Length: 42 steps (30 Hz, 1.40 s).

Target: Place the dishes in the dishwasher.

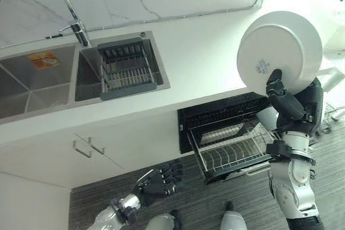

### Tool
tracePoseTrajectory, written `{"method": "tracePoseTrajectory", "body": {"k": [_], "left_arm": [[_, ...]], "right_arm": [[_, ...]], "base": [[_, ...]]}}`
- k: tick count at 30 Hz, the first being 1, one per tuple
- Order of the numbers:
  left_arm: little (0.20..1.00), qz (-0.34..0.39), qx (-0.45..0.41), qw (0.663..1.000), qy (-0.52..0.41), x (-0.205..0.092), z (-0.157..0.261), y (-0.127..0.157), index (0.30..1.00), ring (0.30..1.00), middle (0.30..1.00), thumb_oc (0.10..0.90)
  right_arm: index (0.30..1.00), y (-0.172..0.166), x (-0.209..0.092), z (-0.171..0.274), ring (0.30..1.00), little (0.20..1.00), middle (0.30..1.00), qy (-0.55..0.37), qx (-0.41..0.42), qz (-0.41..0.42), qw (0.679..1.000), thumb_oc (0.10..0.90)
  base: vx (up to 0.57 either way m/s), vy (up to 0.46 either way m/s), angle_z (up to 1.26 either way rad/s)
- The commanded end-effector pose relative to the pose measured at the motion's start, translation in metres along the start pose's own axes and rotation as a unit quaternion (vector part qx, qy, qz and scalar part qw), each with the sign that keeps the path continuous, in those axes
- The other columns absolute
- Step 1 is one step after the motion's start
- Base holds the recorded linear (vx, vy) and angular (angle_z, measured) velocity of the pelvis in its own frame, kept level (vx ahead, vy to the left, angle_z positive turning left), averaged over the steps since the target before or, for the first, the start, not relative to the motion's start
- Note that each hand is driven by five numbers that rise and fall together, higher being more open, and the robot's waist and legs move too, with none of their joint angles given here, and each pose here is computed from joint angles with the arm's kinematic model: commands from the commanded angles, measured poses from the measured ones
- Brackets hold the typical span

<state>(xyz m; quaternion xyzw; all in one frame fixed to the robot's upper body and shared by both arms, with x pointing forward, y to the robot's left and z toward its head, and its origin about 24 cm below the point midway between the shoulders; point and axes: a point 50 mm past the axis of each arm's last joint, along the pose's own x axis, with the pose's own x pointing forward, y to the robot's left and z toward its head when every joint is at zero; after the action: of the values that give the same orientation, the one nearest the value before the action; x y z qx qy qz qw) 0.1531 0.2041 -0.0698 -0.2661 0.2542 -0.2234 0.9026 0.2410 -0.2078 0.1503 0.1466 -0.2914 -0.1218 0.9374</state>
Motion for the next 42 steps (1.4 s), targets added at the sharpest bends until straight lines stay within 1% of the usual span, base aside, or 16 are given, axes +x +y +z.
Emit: {"method": "tracePoseTrajectory", "body": {"k": [1,4,8,11,13,15,18,19,22,25,28,31,38,42], "left_arm": [[0.9,-0.075,-0.015,0.997,-0.011,0.016,-0.009,-0.024,0.9,0.9,0.9,0.8],[0.9,-0.005,-0.07,0.997,-0.025,0.007,-0.026,-0.011,0.9,0.9,0.9,0.8],[0.9,0.058,-0.072,0.995,-0.023,-0.006,-0.047,-0.001,0.9,0.9,0.9,0.8],[0.9,0.114,-0.099,0.988,-0.026,-0.019,-0.064,0.007,0.9,0.9,0.9,0.8],[0.9,0.144,-0.122,0.981,-0.035,-0.024,-0.069,0.012,0.9,0.9,0.9,0.8],[0.9,0.178,-0.159,0.97,-0.054,-0.031,-0.073,0.018,0.9,0.9,0.9,0.8],[0.9,0.21,-0.187,0.957,-0.071,-0.037,-0.074,0.025,0.9,0.9,0.9,0.8],[0.9,0.213,-0.187,0.956,-0.071,-0.037,-0.074,0.026,0.9,0.9,0.9,0.8],[0.9,0.226,-0.185,0.954,-0.068,-0.04,-0.074,0.03,0.9,0.9,0.9,0.8],[0.9,0.238,-0.196,0.949,-0.069,-0.044,-0.074,0.034,0.9,0.9,0.9,0.8],[0.9,0.252,-0.205,0.943,-0.065,-0.049,-0.078,0.037,0.9,0.9,0.9,0.8],[0.9,0.268,-0.218,0.936,-0.064,-0.054,-0.081,0.041,0.9,0.9,0.9,0.8],[0.9,0.293,-0.224,0.928,-0.054,-0.068,-0.083,0.049,0.9,0.9,0.9,0.8],[0.9,0.296,-0.225,0.927,-0.054,-0.069,-0.079,0.052,0.9,0.9,0.9,0.8]], "right_arm": [[0.3,0.01,0.028,0.072,0.3,0.3,0.3,-0.209,-0.043,0.053,0.975,0.4],[0.3,0.003,0.03,0.085,0.3,0.3,0.3,-0.236,-0.104,0.062,0.964,0.4],[0.3,-0.008,0.028,0.092,0.3,0.3,0.3,-0.244,-0.167,0.055,0.954,0.4],[0.3,-0.011,0.021,0.089,0.3,0.3,0.3,-0.25,-0.246,0.075,0.933,0.4],[0.3,-0.011,0.017,0.087,0.3,0.3,0.3,-0.252,-0.276,0.087,0.923,0.4],[0.3,-0.012,0.012,0.081,0.3,0.3,0.3,-0.253,-0.332,0.11,0.902,0.4],[0.3,-0.012,0.006,0.073,0.3,0.3,0.3,-0.254,-0.406,0.148,0.865,0.4],[0.3,-0.012,0.005,0.071,0.3,0.3,0.3,-0.253,-0.419,0.153,0.858,0.4],[0.3,-0.013,0.003,0.062,0.3,0.3,0.3,-0.26,-0.483,0.187,0.815,0.4],[0.3,-0.019,0.002,0.05,0.3,0.3,0.3,-0.246,-0.531,0.218,0.781,0.4],[0.3,-0.026,-0.001,0.04,0.3,0.3,0.3,-0.224,-0.553,0.236,0.767,0.4],[0.3,-0.031,-0.006,0.029,0.3,0.3,0.3,-0.223,-0.6,0.272,0.719,0.4],[0.3,-0.051,-0.009,0.01,0.3,0.3,0.3,-0.179,-0.633,0.312,0.685,0.4],[0.3,-0.064,-0.013,-0.004,0.3,0.3,0.3,-0.134,-0.639,0.311,0.691,0.4]], "base": [[0.04,-0.35,0.01],[-0.03,-0.204,-0.07],[-0.05,-0.098,-0.04],[-0.01,-0.012,-0.02],[0.01,0.014,-0.05],[0.0,0.0,0.0],[0.0,0.0,0.0],[-0.01,0.02,0.06],[0.01,0.024,0.18],[-0.02,0.037,0.12],[-0.01,0.024,0.21],[0.0,0.014,0.15],[0.01,0.008,0.11],[0.0,0.006,0.04]]}}
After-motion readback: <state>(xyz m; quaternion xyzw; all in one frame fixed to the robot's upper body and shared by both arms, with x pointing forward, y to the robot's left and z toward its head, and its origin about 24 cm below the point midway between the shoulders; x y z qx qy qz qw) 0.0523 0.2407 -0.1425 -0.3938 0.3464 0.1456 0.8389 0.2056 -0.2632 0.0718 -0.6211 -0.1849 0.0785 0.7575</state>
